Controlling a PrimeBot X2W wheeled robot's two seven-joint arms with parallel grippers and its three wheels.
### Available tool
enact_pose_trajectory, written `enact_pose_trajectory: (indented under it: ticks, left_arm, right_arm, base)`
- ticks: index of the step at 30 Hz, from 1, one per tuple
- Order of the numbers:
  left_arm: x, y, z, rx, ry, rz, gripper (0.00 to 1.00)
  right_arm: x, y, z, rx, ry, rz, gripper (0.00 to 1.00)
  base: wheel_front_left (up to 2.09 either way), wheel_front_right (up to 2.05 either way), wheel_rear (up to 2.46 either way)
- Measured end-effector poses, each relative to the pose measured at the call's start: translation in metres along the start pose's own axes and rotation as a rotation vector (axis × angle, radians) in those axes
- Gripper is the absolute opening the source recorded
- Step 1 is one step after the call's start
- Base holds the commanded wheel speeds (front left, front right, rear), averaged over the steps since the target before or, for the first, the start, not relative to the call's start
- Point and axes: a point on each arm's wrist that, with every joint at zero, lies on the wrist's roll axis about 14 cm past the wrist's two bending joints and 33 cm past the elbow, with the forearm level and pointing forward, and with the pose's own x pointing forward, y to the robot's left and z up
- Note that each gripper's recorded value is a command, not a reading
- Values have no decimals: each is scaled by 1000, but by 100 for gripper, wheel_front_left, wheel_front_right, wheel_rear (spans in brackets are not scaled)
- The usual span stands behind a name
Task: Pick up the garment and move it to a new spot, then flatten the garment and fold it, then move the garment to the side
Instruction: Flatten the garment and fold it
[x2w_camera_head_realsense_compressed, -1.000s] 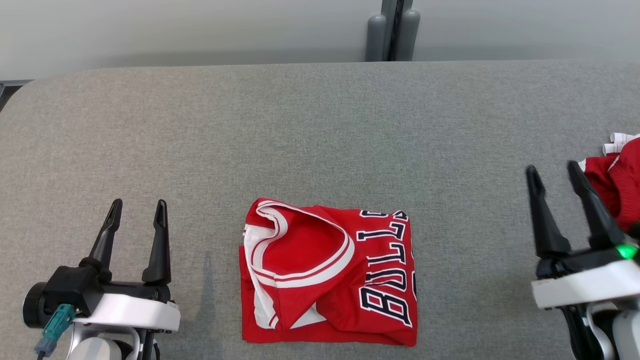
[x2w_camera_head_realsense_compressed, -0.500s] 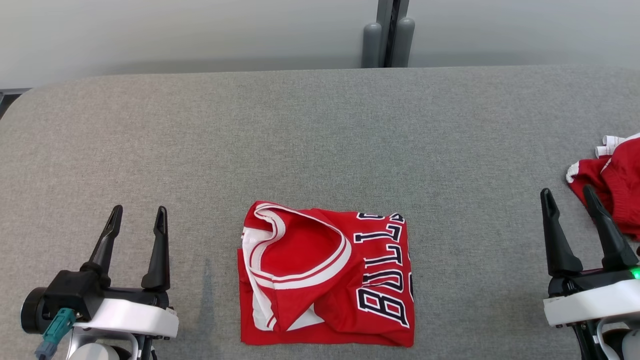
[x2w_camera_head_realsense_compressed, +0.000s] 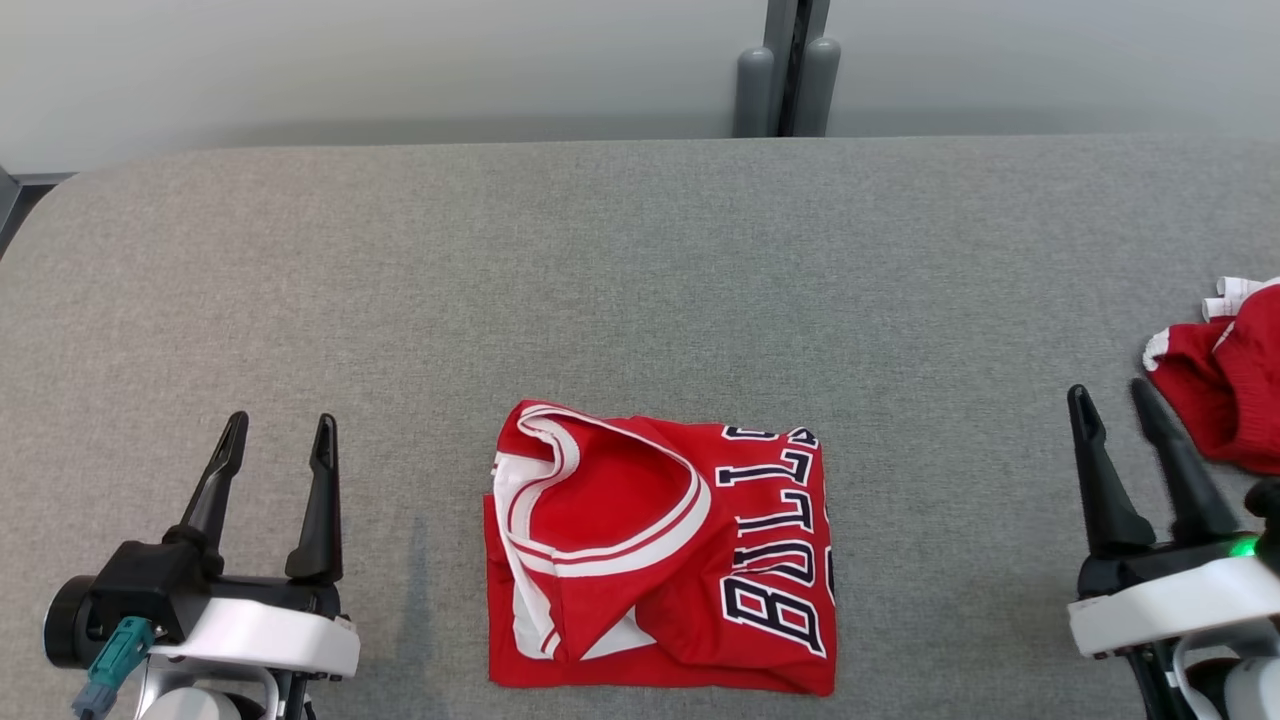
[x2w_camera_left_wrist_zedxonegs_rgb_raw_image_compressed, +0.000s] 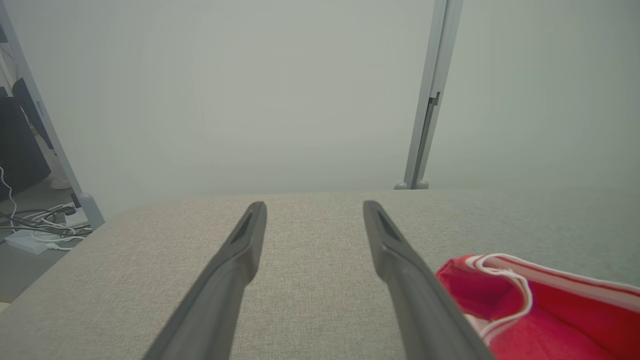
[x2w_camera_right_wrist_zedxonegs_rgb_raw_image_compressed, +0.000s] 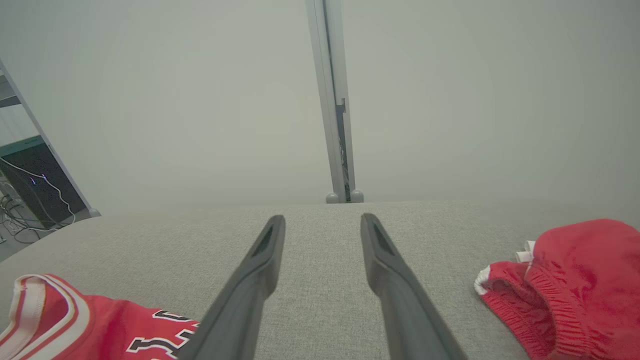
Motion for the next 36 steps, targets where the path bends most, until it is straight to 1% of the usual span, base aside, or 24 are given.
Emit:
enact_pose_trajectory:
  ticks: [1,3,5,7,10,13,15,20,27,32,36]
  left_arm:
    - [0,0,0,-1,1,1,100]
    - [0,1,-1,-1,1,3,100]
    - [2,1,0,-3,0,5,100]
    - [4,2,0,-4,-1,8,100]
    - [8,3,1,-4,-7,11,100]
    - [9,4,-3,-4,1,16,100]
    - [8,6,-5,-5,9,21,100]
    - [6,14,-5,-6,4,49,100]
    - [1,22,-8,-9,14,79,100]
    - [-1,23,-6,-14,8,88,100]
    - [0,23,-4,-14,3,86,100]
  right_arm:
    - [1,3,-3,4,9,7,0]
    - [4,9,-10,10,31,25,0]
    - [9,24,-19,19,56,71,0]
    - [15,44,-30,33,88,129,0]
    - [22,83,-49,65,139,236,0]
    - [23,124,-68,103,197,347,0]
    - [22,144,-81,120,236,405,0]
    - [12,169,-112,141,332,480,0]
    - [6,198,-128,134,387,580,0]
    - [-10,225,-143,139,457,661,0]
    - [-15,231,-149,137,484,681,0]
  base:
    - [0,0,0]
    - [0,0,0]
    - [0,0,0]
    - [0,0,0]
    - [0,0,0]
    - [0,0,0]
    - [0,0,0]
    - [0,0,0]
    - [0,0,0]
    - [0,0,0]
    - [0,0,0]
